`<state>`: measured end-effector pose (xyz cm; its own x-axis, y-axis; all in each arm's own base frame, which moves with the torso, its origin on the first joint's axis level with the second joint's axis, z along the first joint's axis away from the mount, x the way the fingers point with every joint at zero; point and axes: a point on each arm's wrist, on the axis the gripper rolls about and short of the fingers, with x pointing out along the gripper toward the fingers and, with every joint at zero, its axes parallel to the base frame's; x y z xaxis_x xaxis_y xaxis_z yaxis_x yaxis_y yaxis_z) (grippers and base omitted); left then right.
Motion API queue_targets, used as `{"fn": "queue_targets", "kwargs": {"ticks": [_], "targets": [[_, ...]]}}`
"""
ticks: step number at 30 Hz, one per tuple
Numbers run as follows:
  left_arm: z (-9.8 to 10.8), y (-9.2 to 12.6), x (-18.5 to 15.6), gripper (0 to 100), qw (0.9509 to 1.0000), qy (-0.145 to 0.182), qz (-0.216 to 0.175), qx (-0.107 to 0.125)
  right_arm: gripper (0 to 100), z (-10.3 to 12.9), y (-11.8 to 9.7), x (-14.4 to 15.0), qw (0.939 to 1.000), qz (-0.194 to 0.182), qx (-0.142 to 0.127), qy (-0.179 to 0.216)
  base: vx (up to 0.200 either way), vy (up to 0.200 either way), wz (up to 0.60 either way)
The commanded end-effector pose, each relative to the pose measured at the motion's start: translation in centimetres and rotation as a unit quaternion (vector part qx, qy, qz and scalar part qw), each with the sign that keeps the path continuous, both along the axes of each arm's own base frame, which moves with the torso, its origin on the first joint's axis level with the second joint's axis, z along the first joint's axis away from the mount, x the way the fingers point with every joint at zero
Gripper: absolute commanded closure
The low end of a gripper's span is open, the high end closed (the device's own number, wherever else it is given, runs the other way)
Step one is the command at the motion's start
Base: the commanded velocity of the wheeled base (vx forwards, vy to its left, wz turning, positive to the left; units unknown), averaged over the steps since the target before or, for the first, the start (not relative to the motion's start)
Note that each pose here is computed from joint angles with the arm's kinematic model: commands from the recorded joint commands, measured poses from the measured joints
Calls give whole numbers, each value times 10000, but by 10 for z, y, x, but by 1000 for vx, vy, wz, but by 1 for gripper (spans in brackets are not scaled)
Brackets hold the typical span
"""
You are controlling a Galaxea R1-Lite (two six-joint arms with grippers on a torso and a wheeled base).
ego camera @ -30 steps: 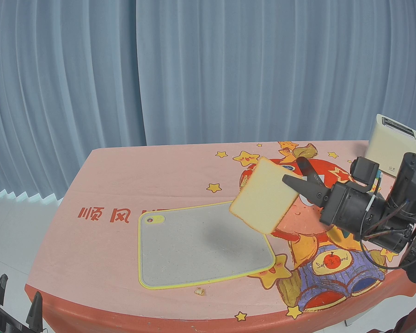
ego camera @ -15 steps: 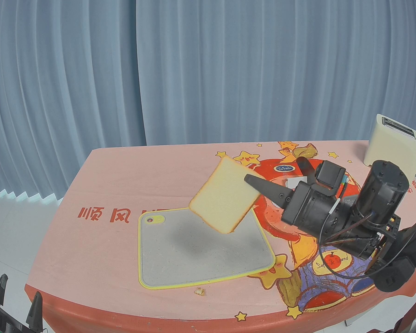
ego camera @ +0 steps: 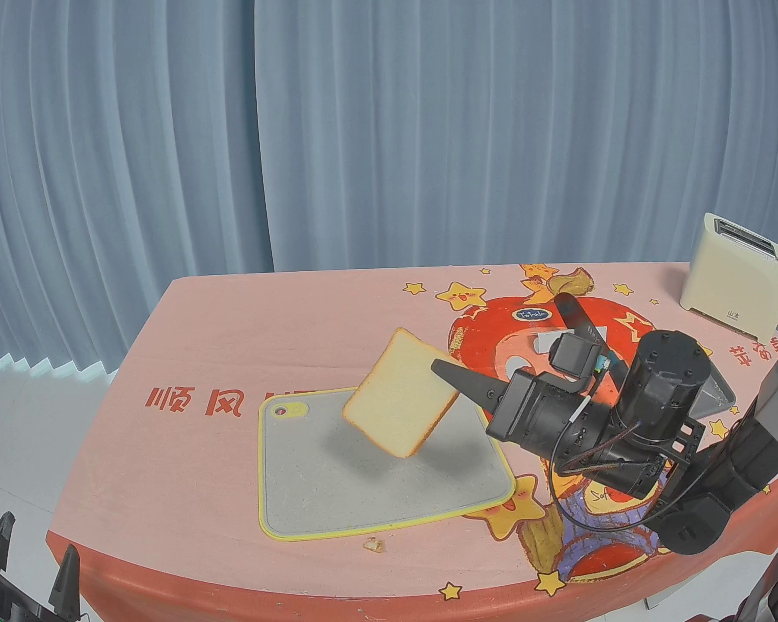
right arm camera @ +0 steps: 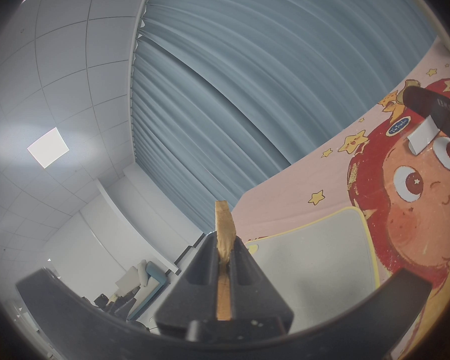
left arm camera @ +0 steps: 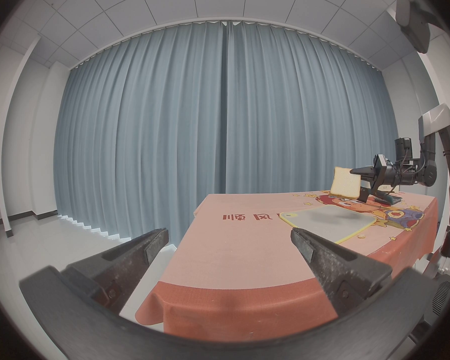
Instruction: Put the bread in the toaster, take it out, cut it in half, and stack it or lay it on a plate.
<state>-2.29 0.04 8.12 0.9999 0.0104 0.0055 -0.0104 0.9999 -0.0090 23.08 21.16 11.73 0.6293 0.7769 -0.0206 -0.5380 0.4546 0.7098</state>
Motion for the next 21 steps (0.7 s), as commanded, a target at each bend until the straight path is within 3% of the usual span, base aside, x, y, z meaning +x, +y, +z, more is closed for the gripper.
{"fn": "queue_targets", "kwargs": {"ticks": [1,9,21], "targets": [[-5,0,1,0,10000,89,2,-1,100,-8,2,3,9999,-1,-81,85,0,0,0],[-5,0,1,0,10000,89,2,-1,100,-18,6,4,9996,16,-214,174,0,0,0],[-5,0,1,0,10000,89,2,-1,100,-33,14,9,9997,-153,-166,117,0,0,0]]}}
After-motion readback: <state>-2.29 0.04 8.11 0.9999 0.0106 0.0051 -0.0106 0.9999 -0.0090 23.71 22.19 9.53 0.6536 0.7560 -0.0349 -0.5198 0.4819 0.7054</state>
